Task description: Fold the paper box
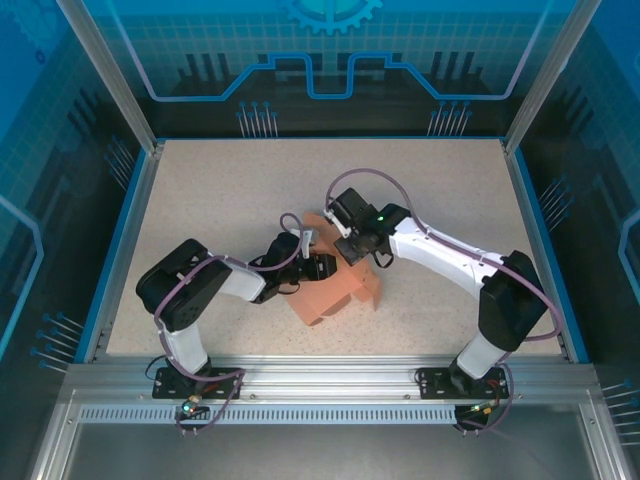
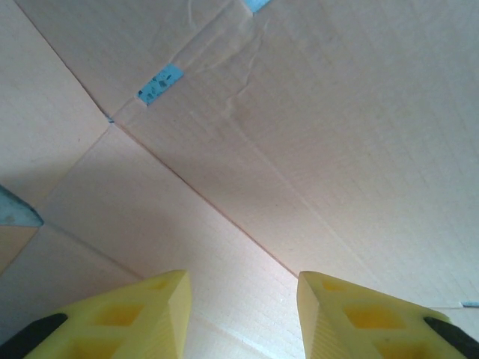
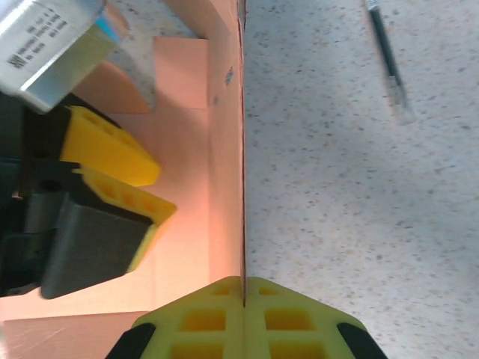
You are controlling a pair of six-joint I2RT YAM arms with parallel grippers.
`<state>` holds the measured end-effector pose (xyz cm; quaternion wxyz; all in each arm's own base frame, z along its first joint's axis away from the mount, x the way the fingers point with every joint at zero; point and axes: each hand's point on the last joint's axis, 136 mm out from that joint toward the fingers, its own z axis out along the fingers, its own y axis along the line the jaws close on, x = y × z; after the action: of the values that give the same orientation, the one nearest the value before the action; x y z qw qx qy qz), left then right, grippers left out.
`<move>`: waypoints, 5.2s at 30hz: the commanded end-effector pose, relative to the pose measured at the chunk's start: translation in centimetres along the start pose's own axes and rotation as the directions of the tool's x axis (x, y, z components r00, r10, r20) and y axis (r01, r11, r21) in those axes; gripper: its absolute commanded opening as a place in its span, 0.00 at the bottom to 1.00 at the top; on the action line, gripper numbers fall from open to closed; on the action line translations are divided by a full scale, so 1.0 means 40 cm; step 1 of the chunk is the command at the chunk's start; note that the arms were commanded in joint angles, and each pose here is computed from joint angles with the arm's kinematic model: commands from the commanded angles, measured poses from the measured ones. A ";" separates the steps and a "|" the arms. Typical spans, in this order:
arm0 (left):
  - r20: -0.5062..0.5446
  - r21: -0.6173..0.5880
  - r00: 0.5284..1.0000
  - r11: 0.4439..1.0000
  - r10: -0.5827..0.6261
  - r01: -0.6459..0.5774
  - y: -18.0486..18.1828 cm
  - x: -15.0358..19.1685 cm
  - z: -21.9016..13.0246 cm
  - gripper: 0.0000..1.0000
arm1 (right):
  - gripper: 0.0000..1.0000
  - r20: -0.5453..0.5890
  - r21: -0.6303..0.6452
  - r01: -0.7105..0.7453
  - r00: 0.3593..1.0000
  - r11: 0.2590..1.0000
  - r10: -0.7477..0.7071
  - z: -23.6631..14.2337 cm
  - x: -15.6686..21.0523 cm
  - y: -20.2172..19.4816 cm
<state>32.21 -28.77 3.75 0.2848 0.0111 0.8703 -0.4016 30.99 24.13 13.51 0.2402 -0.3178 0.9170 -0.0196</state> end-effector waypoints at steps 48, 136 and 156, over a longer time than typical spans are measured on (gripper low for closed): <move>-0.054 -0.089 0.992 0.990 -0.113 0.108 0.099 0.061 -0.014 0.44 | 0.00 0.064 0.597 0.254 0.931 0.761 -0.360 0.019 -0.012 0.006; 0.216 0.076 0.905 0.918 0.366 -0.389 -0.170 -0.301 -0.323 0.68 | 0.00 0.252 -0.262 0.311 0.936 0.913 -0.247 -0.164 -0.088 -0.035; 0.274 0.114 0.890 0.907 0.364 -0.406 -0.221 -0.388 -0.352 0.69 | 0.00 0.264 -0.325 0.342 0.928 0.882 -0.262 -0.153 -0.114 -0.030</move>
<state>35.63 -21.50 23.97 0.4588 0.1531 0.7787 -0.3997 31.93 25.18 20.53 0.2667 -0.4940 0.8159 0.1382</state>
